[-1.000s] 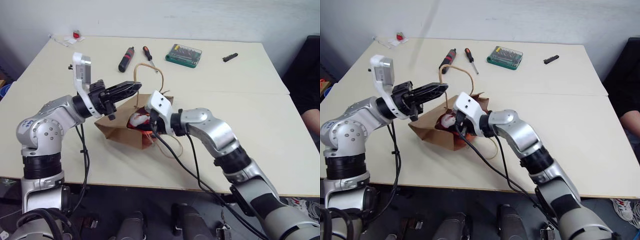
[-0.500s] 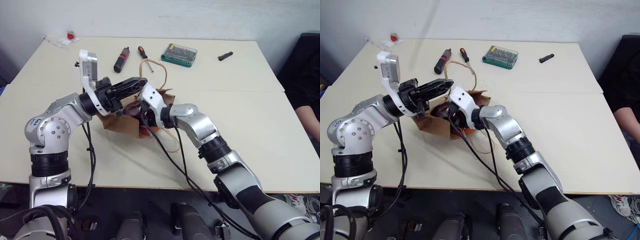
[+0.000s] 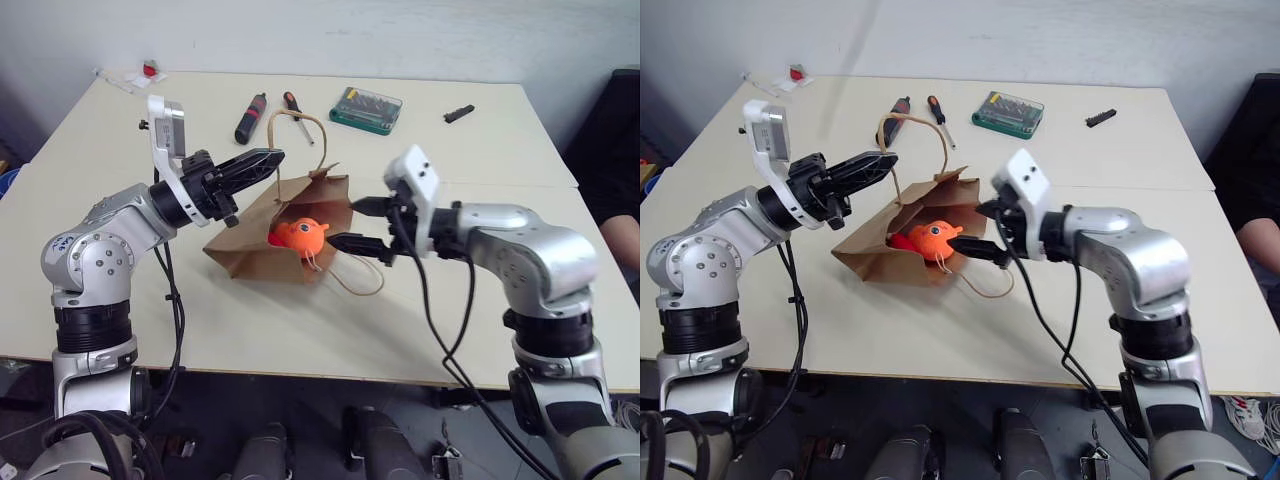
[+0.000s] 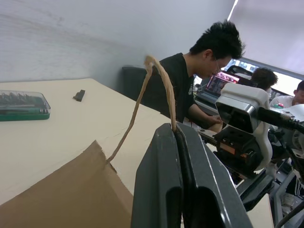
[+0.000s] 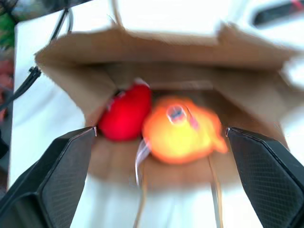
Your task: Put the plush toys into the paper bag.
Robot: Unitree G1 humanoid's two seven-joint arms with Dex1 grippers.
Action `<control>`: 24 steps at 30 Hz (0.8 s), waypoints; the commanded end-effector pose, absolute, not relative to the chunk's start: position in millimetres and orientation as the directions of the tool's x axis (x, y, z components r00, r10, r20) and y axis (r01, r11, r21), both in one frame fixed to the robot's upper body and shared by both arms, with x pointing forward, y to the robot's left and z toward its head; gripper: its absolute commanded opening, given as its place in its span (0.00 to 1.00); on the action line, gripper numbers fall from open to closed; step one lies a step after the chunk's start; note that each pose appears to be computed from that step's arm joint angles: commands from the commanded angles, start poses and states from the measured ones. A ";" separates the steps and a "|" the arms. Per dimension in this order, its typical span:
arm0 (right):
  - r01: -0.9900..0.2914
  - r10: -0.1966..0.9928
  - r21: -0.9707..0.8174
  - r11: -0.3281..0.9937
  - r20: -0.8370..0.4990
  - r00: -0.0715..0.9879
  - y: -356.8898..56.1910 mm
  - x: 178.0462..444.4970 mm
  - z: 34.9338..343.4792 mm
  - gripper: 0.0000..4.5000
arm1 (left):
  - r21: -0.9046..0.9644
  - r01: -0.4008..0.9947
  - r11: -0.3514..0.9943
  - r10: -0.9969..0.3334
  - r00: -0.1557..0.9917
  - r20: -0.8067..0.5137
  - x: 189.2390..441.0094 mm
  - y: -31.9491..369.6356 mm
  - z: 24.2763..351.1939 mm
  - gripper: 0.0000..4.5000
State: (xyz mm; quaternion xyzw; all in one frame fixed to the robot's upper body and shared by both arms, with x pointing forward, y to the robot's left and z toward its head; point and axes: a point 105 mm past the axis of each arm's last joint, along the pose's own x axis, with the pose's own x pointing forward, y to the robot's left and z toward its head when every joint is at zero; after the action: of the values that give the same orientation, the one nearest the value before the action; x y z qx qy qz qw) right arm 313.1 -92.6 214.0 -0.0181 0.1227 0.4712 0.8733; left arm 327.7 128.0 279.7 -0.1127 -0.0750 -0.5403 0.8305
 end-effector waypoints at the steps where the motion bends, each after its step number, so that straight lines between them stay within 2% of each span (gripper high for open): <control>1: -0.659 0.724 0.302 0.689 -0.247 0.644 -132.1 299.6 193.4 0.99 | -0.072 0.925 0.374 -0.884 0.378 0.274 322.8 126.8 290.1 0.00; 5: -0.476 0.663 0.534 0.698 -0.233 0.711 -146.4 292.4 154.0 0.99 | -0.069 0.928 0.365 -0.892 0.370 0.261 323.8 123.5 286.4 0.00; 7: -0.423 0.656 0.591 0.687 -0.254 0.711 -142.5 287.6 136.6 0.99 | -0.066 0.930 0.361 -0.894 0.365 0.260 324.2 121.6 286.7 0.00; 14: -0.276 0.672 0.767 0.579 -0.257 0.695 -118.6 298.5 110.2 0.99 | -0.062 0.934 0.352 -0.898 0.355 0.260 326.0 119.9 288.6 0.00; 17: -0.284 0.706 0.812 0.510 -0.207 0.677 -101.0 306.0 117.7 0.87 | -0.055 0.935 0.350 -0.899 0.352 0.260 326.3 119.2 290.1 0.00; 24: -0.318 0.698 0.777 0.543 -0.207 0.686 -98.7 312.1 130.6 0.34 | -0.046 0.931 0.361 -0.895 0.360 0.264 325.8 121.8 292.1 0.00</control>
State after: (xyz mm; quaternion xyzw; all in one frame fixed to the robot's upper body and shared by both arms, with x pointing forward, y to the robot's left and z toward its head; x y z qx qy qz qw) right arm 312.3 -97.0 115.2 0.3819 0.2838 0.2869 0.8314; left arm 329.9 118.6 280.2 -0.1109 -0.0719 -0.5580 0.8193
